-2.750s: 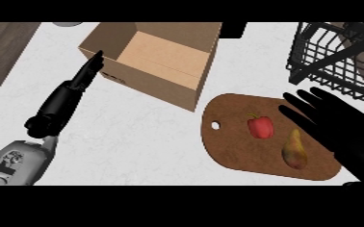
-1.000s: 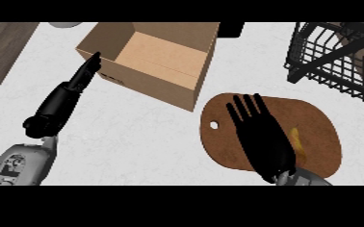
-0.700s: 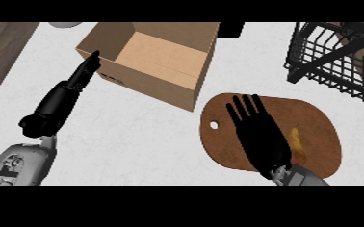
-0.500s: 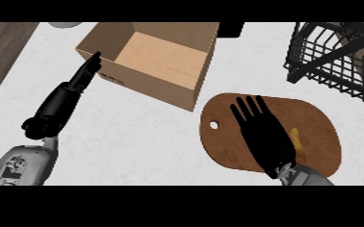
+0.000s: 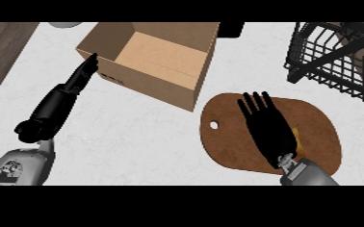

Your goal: Pick the bell pepper from the cutting board and place it in the cardboard box

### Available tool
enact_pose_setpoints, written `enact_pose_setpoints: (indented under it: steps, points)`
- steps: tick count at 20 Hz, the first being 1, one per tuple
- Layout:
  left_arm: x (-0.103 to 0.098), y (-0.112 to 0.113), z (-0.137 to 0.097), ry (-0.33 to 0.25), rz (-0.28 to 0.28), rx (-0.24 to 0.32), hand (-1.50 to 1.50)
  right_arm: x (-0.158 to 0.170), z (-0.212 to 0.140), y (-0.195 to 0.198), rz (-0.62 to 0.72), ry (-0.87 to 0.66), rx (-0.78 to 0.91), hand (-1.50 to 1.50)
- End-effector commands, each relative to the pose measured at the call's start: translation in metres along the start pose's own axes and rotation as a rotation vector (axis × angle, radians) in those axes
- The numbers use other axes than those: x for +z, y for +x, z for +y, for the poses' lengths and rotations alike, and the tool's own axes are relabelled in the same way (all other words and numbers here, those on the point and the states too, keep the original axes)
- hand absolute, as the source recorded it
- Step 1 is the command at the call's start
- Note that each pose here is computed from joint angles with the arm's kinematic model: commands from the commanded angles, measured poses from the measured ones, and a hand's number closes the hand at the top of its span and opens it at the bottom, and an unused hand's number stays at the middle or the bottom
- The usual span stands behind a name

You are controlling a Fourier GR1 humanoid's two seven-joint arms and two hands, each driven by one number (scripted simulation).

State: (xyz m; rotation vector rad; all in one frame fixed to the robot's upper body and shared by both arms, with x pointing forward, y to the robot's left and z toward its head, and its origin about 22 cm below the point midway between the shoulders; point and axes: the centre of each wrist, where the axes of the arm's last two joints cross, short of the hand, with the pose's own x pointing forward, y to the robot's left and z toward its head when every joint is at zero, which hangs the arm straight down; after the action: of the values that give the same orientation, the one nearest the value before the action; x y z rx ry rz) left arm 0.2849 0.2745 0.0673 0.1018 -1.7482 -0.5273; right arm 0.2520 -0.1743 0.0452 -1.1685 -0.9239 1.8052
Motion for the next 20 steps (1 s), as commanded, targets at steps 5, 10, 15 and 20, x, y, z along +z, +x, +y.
enact_pose_setpoints:
  steps: [5, 10, 15, 20]
  points:
    - [0.001, 0.006, -0.006, -0.001, 0.002, 0.014, 0.00, -0.014, 0.004, -0.008, -0.024, 0.037, -0.021, -1.50]
    - [-0.007, 0.008, -0.001, -0.005, -0.004, 0.006, 0.00, -0.019, 0.022, -0.011, -0.154, -0.031, 0.046, 1.50]
    - [-0.023, 0.011, -0.006, 0.004, -0.014, -0.004, 0.00, -0.040, 0.018, -0.001, -0.182, -0.155, 0.076, 1.50]
    - [-0.017, -0.003, -0.007, -0.028, -0.013, 0.002, 0.00, -0.034, -0.045, 0.103, -0.380, -0.208, -0.041, 1.50]
